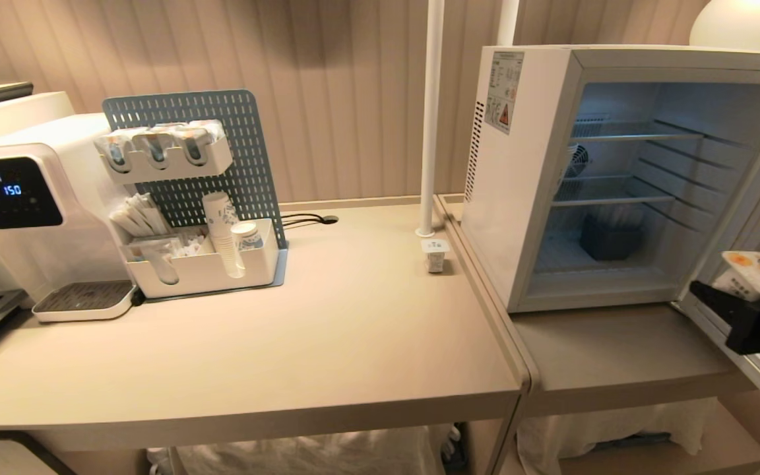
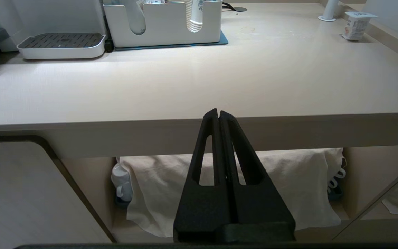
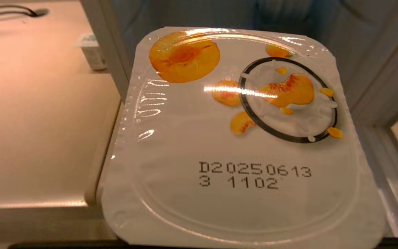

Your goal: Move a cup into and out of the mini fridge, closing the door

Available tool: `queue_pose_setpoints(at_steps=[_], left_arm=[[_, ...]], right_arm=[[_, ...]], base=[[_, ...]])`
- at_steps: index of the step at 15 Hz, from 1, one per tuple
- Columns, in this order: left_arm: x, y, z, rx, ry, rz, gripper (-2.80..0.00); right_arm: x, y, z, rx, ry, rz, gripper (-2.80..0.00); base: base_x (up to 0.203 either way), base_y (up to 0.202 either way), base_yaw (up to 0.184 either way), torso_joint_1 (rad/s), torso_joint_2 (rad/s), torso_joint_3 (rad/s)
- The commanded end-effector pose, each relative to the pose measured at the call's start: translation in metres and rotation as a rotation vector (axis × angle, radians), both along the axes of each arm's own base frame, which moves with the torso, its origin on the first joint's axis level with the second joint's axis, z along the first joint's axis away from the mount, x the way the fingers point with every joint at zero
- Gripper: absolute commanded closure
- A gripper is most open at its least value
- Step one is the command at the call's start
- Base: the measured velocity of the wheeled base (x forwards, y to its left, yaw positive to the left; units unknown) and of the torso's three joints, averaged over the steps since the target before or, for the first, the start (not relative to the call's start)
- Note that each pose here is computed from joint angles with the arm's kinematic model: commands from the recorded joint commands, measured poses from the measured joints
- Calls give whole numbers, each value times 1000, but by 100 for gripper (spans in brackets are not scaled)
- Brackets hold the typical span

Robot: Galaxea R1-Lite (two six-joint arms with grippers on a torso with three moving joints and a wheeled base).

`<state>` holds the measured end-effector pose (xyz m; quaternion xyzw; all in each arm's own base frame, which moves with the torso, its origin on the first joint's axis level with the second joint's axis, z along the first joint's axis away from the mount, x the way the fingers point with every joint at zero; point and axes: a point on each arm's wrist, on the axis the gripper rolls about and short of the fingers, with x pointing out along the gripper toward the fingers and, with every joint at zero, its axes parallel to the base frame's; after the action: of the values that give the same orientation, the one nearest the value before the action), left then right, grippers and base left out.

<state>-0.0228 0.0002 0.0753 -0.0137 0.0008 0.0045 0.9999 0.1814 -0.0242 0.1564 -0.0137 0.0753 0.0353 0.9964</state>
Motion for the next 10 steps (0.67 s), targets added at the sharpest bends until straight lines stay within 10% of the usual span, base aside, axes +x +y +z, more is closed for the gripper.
queue_pose_setpoints(at_steps=[1, 10], left_arm=[[0, 0, 0, -2, 3, 0, 0], [0, 0, -1, 0, 4, -1, 0]], right_arm=[[-66, 10, 29, -30, -184, 12, 0], [-232, 32, -7, 37, -132, 260, 0]], base=[[0, 0, 0, 0, 0, 0], [0, 0, 0, 0, 0, 0]])
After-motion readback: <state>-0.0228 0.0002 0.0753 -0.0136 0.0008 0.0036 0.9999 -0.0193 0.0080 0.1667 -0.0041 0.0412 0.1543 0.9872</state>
